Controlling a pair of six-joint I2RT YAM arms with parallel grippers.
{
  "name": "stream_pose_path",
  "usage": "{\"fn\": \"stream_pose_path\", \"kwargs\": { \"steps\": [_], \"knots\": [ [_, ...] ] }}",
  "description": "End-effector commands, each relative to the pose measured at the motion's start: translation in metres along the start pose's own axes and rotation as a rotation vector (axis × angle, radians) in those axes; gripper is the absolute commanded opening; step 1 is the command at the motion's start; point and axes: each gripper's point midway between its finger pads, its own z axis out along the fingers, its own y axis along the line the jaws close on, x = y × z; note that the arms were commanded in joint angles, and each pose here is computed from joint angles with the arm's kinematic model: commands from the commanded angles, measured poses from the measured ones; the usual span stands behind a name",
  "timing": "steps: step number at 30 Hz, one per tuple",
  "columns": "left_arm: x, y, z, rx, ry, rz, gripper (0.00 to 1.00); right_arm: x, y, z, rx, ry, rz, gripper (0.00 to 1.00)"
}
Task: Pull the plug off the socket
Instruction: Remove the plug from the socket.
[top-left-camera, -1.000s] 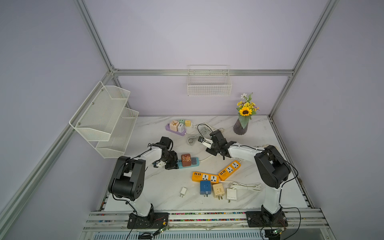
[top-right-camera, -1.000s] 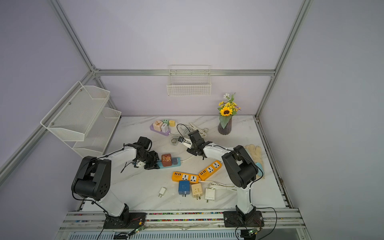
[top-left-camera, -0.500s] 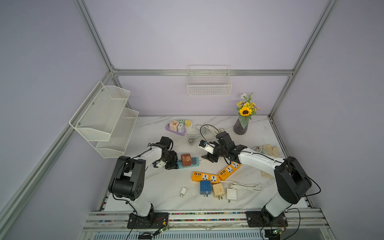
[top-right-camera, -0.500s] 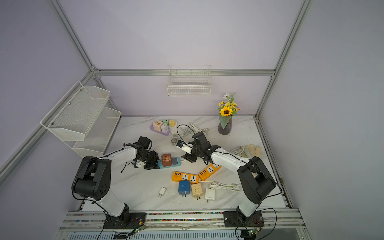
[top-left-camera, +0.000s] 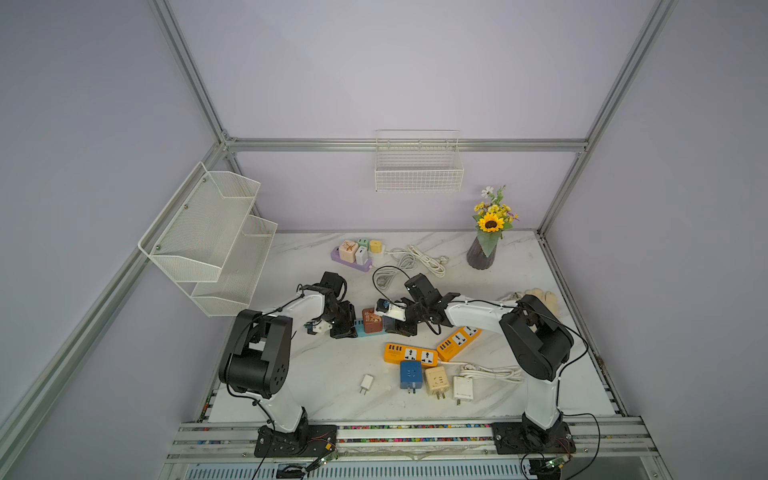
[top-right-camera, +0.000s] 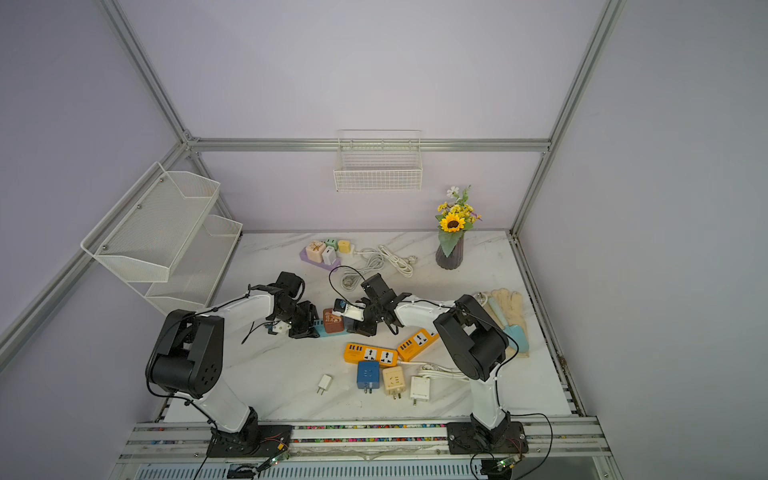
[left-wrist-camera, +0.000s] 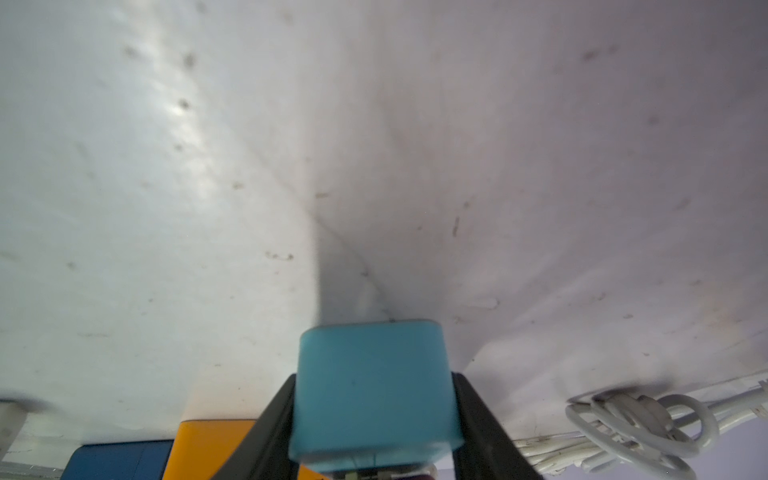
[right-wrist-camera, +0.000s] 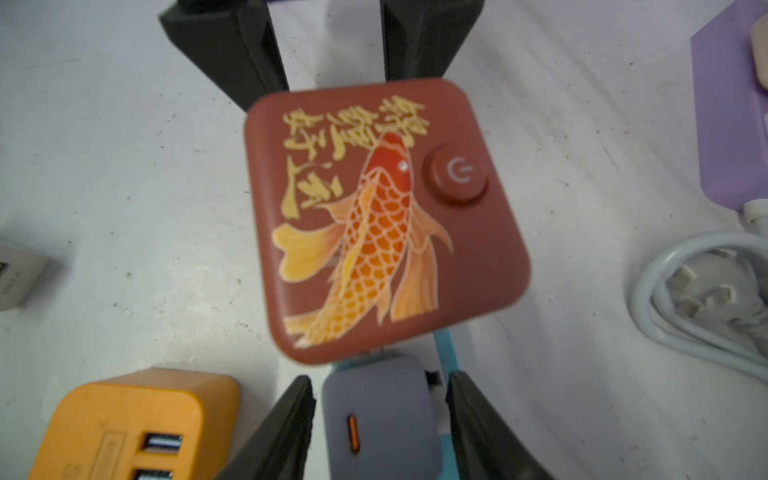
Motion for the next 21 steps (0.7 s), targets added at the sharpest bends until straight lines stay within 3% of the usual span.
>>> {"fn": "stream_pose_path", "kwargs": {
  "steps": [1, 14, 21],
  "knots": [
    [-0.032, 0.033, 0.016, -0.133, -0.129, -0.012, 0.4, -0.01, -0.006, 0.0, 0.013, -0.021, -0.016, 0.51],
    [-0.034, 0.032, 0.017, -0.145, -0.144, -0.012, 0.28, -0.004, 0.0, -0.002, 0.007, 0.005, -0.024, 0.26],
    [-0.037, 0.032, 0.016, -0.147, -0.172, -0.014, 0.17, -0.022, 0.0, -0.01, -0.016, -0.034, -0.045, 0.22]
  ]
}}
